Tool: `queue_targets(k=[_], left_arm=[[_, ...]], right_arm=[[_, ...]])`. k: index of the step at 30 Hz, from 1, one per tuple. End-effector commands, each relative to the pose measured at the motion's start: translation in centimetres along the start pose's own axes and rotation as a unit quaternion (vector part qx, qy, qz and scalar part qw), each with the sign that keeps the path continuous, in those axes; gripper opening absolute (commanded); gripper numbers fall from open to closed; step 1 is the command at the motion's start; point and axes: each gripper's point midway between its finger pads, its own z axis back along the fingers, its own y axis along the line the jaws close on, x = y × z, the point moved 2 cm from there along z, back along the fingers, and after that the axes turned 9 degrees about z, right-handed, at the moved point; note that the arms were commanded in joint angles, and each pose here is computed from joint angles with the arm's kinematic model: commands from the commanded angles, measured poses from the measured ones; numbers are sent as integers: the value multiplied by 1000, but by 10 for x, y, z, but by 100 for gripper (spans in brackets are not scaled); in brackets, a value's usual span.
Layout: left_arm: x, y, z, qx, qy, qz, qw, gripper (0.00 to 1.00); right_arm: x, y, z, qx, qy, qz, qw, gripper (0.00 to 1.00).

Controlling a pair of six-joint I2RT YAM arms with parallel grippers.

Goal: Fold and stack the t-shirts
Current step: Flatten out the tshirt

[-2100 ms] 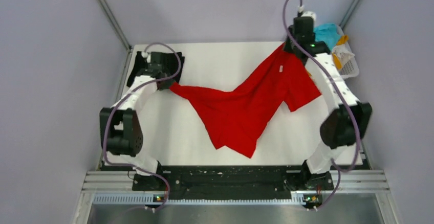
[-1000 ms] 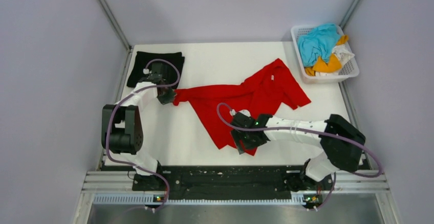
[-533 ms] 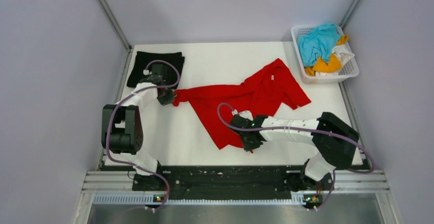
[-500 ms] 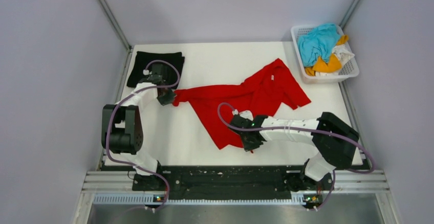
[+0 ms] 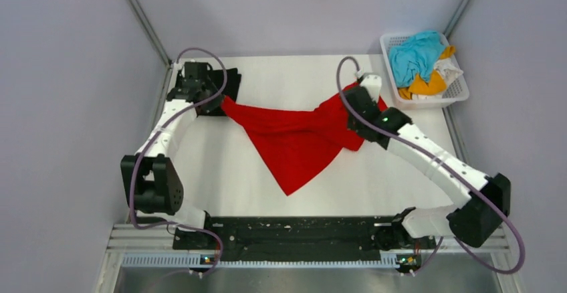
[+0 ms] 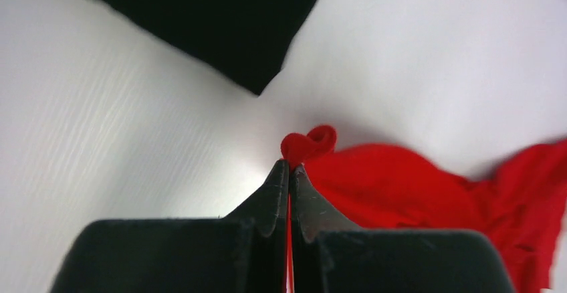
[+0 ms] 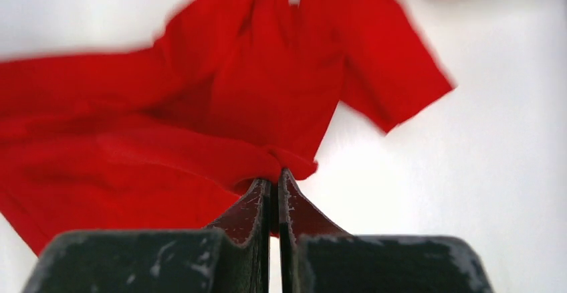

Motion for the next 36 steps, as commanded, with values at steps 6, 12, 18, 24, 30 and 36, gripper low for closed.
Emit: queue_targets(k=[6, 12, 18, 24, 30, 36], left_arm=[[105, -108, 184, -282, -194, 13, 940, 0], [121, -117, 313, -393, -282, -1, 875, 0], [114, -104, 436, -486, -359, -19, 797, 0], [93, -71, 530, -535, -432, -34, 725, 0], [82, -53, 565, -547, -463, -42, 696, 0], [106, -83, 517, -516, -426, -41, 742, 0]], right_arm=[[171, -108, 150, -68, -294, -67, 951, 0], [207, -154, 246, -46, -414, -82, 905, 0], [233, -147, 349, 113, -544, -17, 831, 0], [233, -138, 430, 233, -614, 47, 753, 0], [237, -143, 460, 250, -644, 53, 721, 0], [267, -161, 434, 148, -638, 16, 756, 0]])
